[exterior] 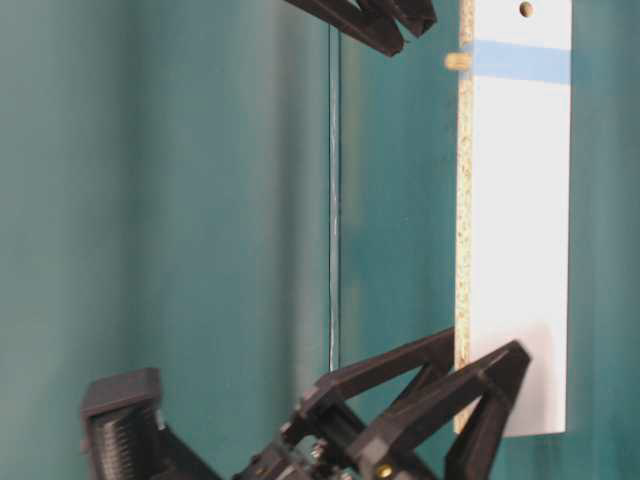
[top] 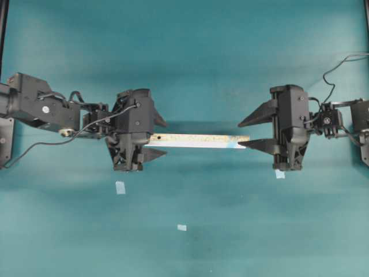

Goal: Insert the rod into the hole on the wooden board.
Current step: 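Open the right gripper and pull it back from the board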

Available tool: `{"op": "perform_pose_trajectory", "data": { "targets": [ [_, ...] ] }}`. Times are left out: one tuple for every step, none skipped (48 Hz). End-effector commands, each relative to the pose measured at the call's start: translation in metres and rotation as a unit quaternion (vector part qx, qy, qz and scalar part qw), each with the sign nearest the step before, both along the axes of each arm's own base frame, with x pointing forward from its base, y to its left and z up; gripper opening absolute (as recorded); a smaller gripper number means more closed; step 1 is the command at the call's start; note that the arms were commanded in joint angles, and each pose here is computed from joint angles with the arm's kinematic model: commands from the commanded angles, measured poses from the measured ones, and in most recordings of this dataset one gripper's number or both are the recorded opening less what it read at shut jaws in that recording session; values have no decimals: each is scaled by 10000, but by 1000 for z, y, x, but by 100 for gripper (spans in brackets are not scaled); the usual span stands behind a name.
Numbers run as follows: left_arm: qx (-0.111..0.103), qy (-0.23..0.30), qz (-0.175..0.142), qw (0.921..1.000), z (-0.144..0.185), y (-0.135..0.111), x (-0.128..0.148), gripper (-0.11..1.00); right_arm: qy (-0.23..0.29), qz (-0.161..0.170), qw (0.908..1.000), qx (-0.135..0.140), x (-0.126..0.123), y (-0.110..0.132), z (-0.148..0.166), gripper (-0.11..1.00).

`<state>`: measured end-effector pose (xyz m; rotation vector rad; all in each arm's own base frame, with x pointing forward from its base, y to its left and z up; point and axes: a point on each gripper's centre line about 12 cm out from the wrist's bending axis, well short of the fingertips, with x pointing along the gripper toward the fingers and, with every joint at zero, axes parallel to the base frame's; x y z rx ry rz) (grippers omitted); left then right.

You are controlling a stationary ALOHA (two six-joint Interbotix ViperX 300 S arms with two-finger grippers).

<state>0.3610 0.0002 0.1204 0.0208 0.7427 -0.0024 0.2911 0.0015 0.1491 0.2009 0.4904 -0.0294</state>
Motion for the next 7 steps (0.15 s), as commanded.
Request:
{"op": "perform_pose_trajectory", "data": {
  "targets": [
    [5,-184,-9,9998,20,0,0,85,-122,3,9999,2,1,0,6,60],
    [-3,-169,-6,9999,21,0,-1,85,-122,9,9999,-3,1,0,6,60],
    [1,-169,-12,9999,23,0,-1,85,-107,3,9999,2,1,0,6,60],
    [-6,-169,-8,9999,25,0,-2,85,-107,3,9999,2,0,0,5,60],
    [-1,-162,-14,9999,25,0,-3,85,-92,3,10000,2,0,0,5,60],
    [-8,-146,-11,9999,26,0,-4,85,-99,3,10000,2,0,0,5,60],
    [-9,-146,-11,9999,27,0,-4,85,-99,6,10000,4,-1,0,5,60]
  ]
}}
